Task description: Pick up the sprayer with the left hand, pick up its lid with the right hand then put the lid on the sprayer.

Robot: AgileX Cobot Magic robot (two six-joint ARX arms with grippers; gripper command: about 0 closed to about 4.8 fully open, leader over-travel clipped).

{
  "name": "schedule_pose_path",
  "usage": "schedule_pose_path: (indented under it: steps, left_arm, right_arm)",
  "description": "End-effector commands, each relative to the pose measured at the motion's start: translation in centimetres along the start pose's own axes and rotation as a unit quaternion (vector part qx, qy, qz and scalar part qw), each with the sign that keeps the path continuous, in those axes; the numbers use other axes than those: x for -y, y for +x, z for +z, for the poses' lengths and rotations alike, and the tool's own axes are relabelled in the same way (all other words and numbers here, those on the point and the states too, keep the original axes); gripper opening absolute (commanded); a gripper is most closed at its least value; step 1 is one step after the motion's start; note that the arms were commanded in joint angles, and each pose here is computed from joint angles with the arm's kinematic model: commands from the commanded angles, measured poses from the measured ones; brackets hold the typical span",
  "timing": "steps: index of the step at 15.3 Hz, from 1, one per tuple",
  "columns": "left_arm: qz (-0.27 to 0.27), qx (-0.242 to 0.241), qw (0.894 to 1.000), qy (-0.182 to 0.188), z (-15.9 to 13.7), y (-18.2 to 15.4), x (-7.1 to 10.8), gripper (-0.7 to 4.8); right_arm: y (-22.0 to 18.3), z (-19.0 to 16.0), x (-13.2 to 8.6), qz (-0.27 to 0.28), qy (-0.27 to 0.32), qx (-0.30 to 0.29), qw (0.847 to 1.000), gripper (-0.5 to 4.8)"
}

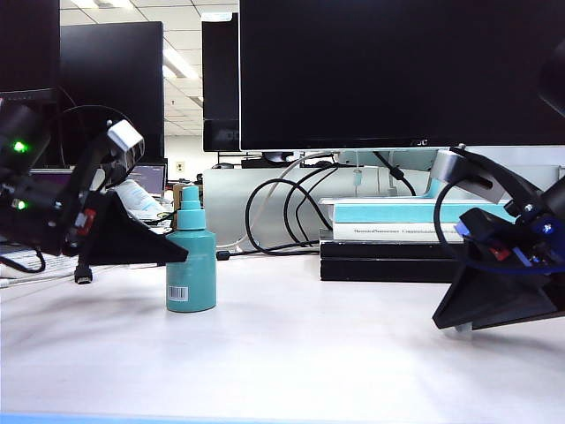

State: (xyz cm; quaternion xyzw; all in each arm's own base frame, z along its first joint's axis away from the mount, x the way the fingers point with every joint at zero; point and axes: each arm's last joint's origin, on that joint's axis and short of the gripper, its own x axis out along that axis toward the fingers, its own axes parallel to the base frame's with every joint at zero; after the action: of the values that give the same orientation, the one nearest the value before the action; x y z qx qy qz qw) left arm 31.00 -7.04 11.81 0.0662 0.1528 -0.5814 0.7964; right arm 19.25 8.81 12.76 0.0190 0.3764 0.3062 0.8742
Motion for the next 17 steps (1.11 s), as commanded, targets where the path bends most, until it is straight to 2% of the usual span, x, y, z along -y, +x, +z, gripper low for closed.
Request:
schedule_pose_path:
  steps: [1,4,8,10,13,16,17]
  left_arm:
    - [0.0,0.003,1.0,0.005,0.1,0.2,-0.1,4.79]
    - [0.001,0.008,1.0,0.015,0.3,0.2,-0.1,4.79]
    - [0.001,0.009,1.0,0.017,0.4,0.2,-0.1,4.79]
    - [-0.005,0.011,1.0,0.019,0.3,0.5,0.0,4.79]
    - [-0.017,0.006,1.0,-0.005,-0.3,1.4,-0.3,4.79]
    - [-0.03,0.016,0.999,0.002,-0.2,1.6,-0.3,3.66]
    - [-0.03,0.019,0.999,0.004,-0.1,1.6,-0.3,3.67]
  right_arm:
    - [0.0,0.4,0.0,0.002,-0.005,0.017,1.0,0.92]
    - [0.0,0.8,-0.1,0.002,-0.01,0.04,0.999,0.52]
    - [-0.1,1.6,-0.2,0.009,0.009,0.073,0.997,0.52]
    - [-0.2,2.1,-0.4,0.036,0.015,0.088,0.995,0.52]
    - [-0.4,3.9,-0.7,0.063,0.013,0.108,0.992,0.52]
    - [-0.8,6.0,-1.1,0.089,0.009,0.132,0.987,0.53]
    - [-0.9,6.5,-1.1,0.09,0.008,0.138,0.986,0.53]
